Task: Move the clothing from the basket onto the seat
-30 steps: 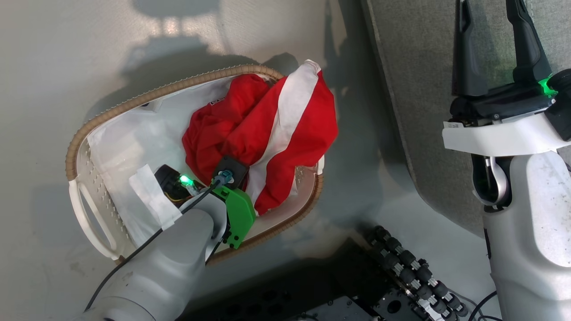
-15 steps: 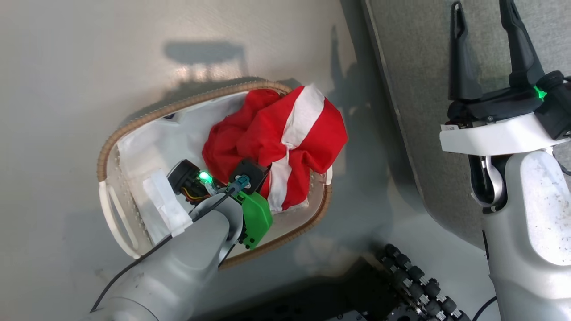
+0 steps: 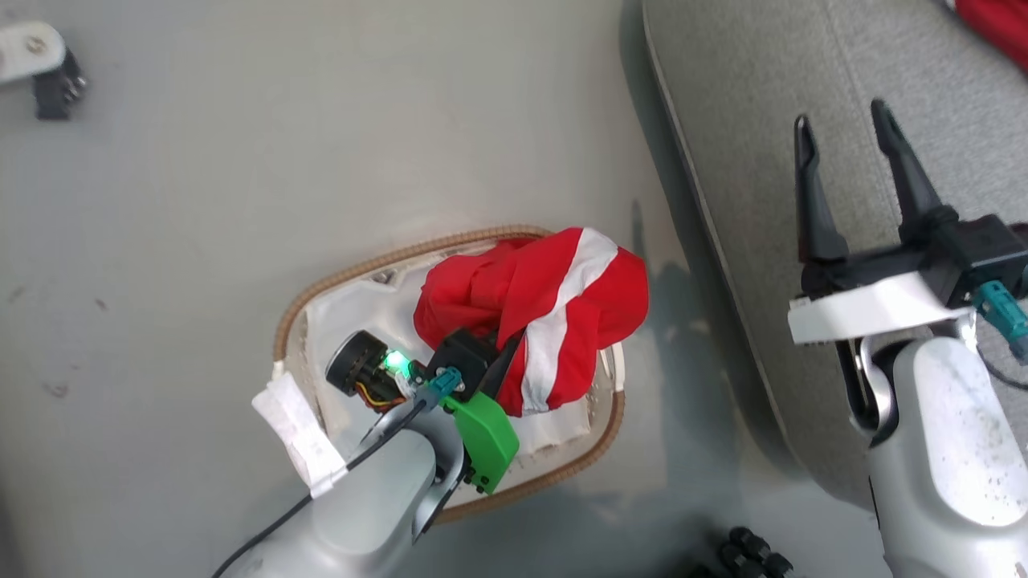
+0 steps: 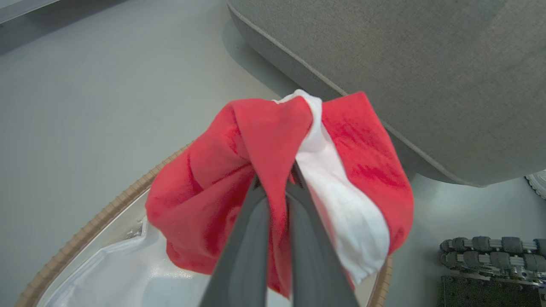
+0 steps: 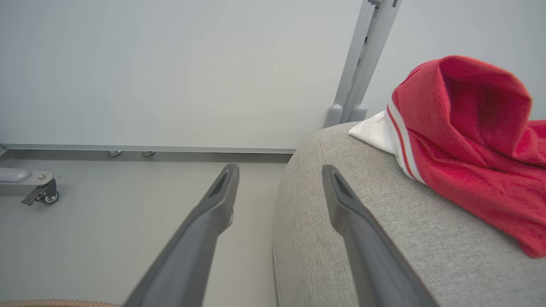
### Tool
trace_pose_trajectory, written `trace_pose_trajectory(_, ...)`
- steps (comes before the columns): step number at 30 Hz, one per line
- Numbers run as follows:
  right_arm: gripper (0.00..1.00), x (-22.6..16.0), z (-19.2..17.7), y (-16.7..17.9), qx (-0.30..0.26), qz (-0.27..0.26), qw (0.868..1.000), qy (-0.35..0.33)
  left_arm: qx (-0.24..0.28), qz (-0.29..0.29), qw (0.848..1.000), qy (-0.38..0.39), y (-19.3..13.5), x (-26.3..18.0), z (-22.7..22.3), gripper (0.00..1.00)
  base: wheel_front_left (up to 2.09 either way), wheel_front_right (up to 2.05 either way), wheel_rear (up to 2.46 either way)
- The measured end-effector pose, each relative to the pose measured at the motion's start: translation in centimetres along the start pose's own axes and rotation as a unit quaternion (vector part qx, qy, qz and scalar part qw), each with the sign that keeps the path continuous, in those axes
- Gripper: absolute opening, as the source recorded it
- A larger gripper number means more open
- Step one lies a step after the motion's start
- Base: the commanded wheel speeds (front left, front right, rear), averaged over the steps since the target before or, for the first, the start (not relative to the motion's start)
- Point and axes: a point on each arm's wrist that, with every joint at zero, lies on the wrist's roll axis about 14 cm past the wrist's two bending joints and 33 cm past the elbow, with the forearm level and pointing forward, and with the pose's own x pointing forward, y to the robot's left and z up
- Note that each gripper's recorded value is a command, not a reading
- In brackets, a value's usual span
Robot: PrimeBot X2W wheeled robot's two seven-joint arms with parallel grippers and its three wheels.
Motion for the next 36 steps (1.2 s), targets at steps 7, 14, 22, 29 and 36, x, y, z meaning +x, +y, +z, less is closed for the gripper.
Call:
trace_pose_trajectory(7, 1.00, -3.1, 2.3, 0.6, 0.004, 0.004, 1.000, -0.008, 0.058, 0.046, 0.994, -0.085, 0.6, -4.1, 6.4, 0.00, 0.00, 0.00, 0.00)
trace_pose_trajectory(14, 1.00, -5.9, 5.0, 2.0, 0.012, 0.022, 0.999, -0.031, 0.167, 0.078, 0.971, -0.153, 1.2, -9.2, 12.8, 0.00, 0.00, 0.00, 0.00)
trace_pose_trajectory(22, 1.00, -8.3, 8.5, 4.3, 0.018, 0.055, 0.996, -0.072, 0.277, 0.098, 0.935, -0.200, 0.6, -14.4, 18.7, 0.00, 0.00, 0.00, 0.00)
trace_pose_trajectory(29, 1.00, -9.7, 11.1, 6.4, 0.020, 0.086, 0.990, -0.106, 0.366, 0.107, 0.893, -0.240, -1.6, -18.0, 25.1, 0.00, 0.00, 0.00, 0.00)
trace_pose_trajectory(36, 1.00, -10.4, 12.9, 8.4, 0.017, 0.116, 0.985, -0.128, 0.425, 0.108, 0.857, -0.271, -4.4, -20.9, 30.0, 0.00, 0.00, 0.00, 0.00)
